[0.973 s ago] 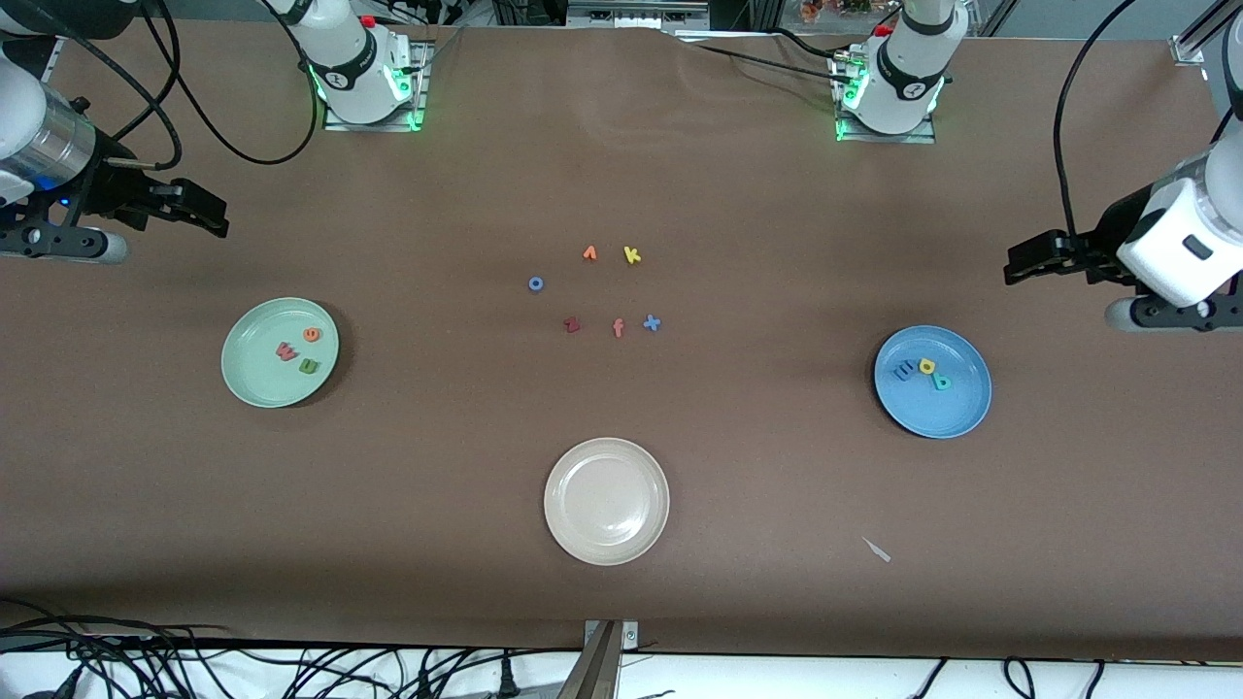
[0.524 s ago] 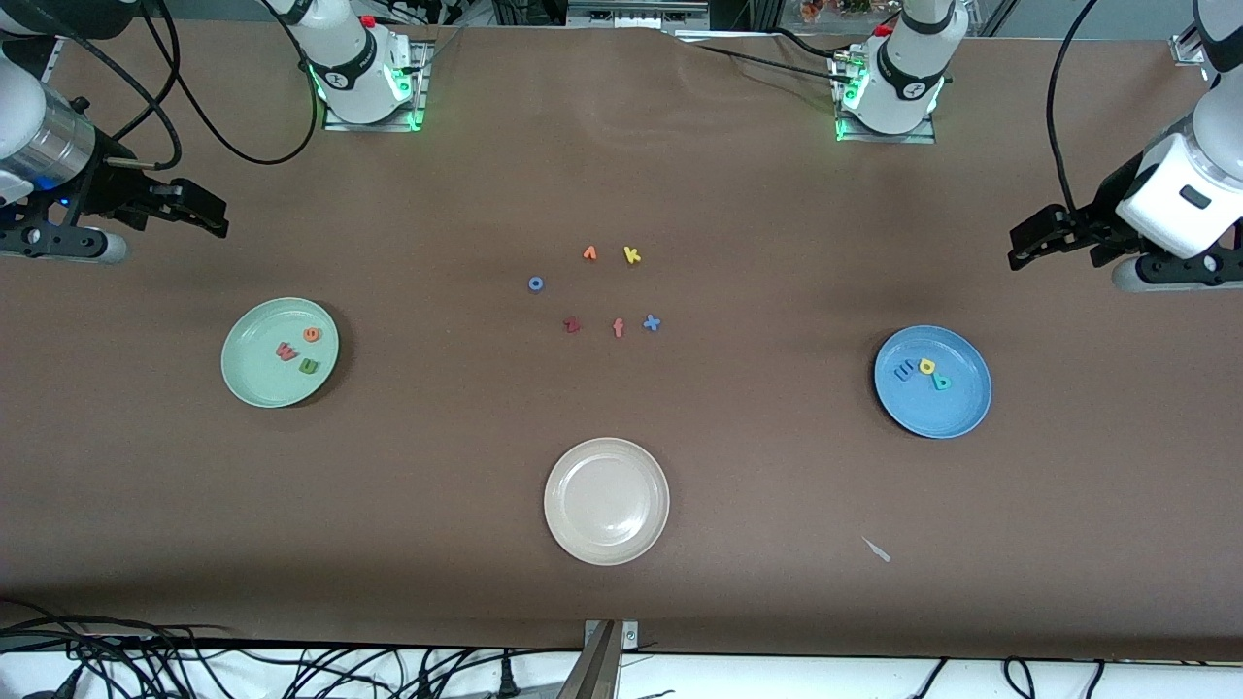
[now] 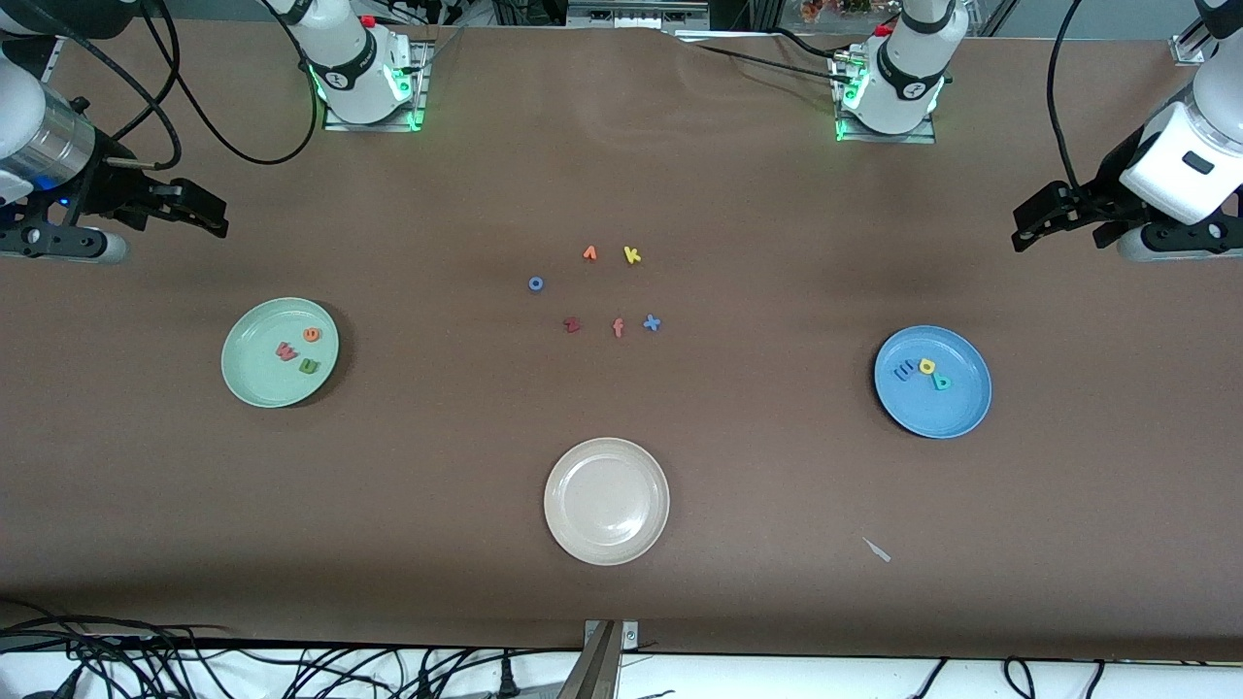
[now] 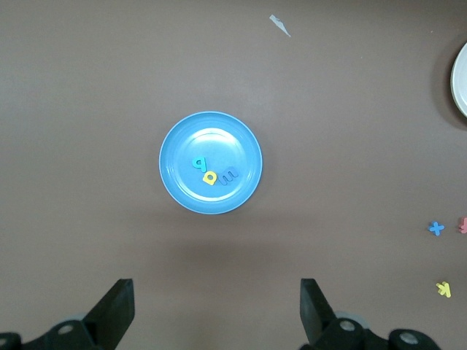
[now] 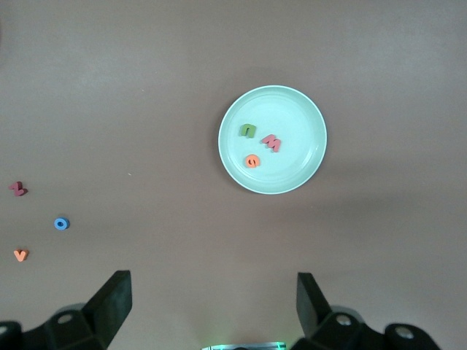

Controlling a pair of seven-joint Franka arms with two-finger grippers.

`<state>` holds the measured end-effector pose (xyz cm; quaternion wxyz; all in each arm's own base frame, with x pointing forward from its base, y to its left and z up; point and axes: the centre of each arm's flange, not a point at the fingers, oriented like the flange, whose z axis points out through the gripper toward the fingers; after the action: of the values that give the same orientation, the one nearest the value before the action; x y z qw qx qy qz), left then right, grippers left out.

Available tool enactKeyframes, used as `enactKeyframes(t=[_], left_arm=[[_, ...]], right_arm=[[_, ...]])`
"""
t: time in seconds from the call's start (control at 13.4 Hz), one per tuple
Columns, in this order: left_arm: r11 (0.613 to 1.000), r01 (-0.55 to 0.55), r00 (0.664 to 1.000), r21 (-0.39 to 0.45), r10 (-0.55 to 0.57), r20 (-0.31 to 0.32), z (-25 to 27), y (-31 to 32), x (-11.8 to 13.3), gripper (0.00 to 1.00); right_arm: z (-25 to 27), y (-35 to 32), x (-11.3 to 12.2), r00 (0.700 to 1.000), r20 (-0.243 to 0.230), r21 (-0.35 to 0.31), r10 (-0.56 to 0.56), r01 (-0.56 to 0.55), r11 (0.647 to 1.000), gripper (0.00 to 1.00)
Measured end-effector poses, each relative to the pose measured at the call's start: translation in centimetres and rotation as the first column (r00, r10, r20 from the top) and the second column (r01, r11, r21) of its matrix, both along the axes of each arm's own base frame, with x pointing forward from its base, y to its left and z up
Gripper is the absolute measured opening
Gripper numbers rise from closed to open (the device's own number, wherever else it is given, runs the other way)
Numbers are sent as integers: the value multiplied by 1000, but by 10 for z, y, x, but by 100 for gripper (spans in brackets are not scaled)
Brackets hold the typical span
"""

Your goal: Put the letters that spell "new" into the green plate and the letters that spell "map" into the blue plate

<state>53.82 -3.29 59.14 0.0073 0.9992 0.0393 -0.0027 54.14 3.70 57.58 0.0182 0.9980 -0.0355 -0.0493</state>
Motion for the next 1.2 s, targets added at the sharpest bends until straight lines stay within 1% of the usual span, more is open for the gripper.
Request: enactKeyframes(t=[0.22, 0.6, 1.2], left_arm=[[1000, 2, 1000, 0, -2, -1, -1, 0, 1, 100], [1000, 6, 1000, 1, -6, -23, -3, -1, 0, 100], [1000, 7, 1000, 1, -7, -26, -4, -1, -1, 100]], right_arm=[[0, 0, 0, 1000, 0, 0, 0, 0, 1000, 100], [0, 0, 0, 1000, 0, 0, 0, 0, 1000, 100], [0, -1, 0, 1000, 0, 0, -2, 2, 1000, 100]])
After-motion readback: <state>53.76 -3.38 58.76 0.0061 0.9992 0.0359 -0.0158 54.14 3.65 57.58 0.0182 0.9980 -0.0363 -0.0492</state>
